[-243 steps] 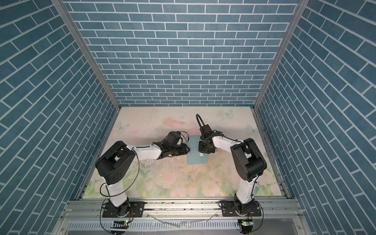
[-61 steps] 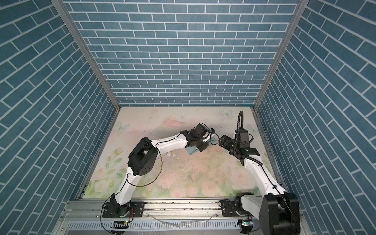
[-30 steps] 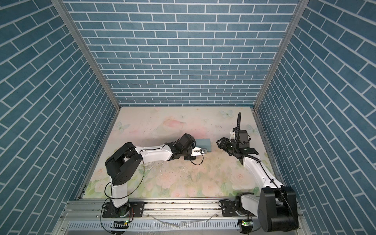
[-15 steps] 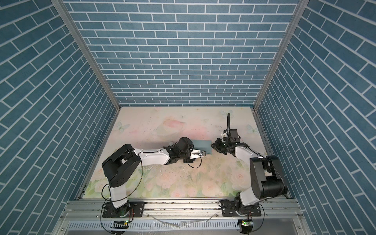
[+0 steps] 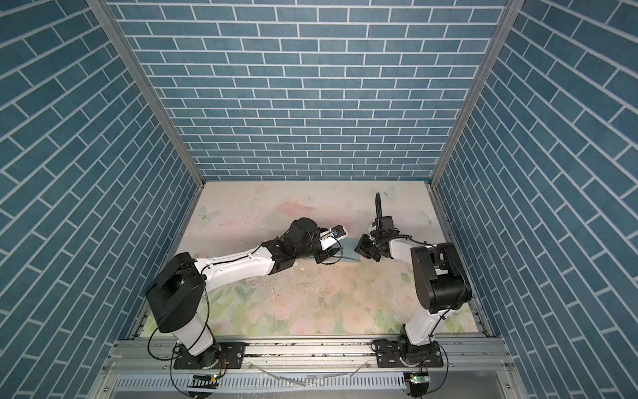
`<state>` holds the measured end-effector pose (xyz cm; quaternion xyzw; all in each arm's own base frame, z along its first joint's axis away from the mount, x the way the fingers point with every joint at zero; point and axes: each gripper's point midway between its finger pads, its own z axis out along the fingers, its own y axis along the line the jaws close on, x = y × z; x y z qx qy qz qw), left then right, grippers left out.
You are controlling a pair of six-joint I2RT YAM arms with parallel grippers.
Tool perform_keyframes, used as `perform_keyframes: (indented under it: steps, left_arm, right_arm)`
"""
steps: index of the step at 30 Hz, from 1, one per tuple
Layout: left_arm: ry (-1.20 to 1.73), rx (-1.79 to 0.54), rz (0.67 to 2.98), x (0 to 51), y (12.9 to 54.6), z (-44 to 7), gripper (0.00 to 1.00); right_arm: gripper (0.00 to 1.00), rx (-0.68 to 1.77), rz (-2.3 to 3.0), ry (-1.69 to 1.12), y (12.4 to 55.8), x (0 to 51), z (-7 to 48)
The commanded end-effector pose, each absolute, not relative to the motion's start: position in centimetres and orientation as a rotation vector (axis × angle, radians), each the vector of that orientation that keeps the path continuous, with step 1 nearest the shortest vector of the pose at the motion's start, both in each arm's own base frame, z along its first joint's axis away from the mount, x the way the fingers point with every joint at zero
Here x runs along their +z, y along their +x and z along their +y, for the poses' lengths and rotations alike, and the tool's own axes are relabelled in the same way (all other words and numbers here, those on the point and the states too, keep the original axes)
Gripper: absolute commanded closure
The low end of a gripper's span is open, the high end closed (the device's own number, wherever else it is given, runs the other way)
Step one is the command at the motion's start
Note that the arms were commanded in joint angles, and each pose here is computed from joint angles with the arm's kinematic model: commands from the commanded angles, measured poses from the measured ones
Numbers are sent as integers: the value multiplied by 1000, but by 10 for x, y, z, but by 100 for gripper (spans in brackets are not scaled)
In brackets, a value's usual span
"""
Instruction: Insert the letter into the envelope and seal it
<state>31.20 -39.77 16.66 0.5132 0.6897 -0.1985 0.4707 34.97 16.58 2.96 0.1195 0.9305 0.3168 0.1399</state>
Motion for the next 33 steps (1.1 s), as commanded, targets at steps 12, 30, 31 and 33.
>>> perform_keyframes:
  steps: [12,30,31,33]
  left_arm:
    - [1186,-660,2025,92,318,-393,86]
    - [1266,-745,2204,37,273,-383,99]
    - [1259,-748,2214,36,272,-382,100]
    - [1247,-747,2239,31,269,-380,100]
  right_arm:
    - [100,830,2726,277,360,25,164]
    - [100,814,2752,272,360,18,163]
    - [100,812,2753,271,360,18,163]
    - [100,810,2754,271,360,18,162]
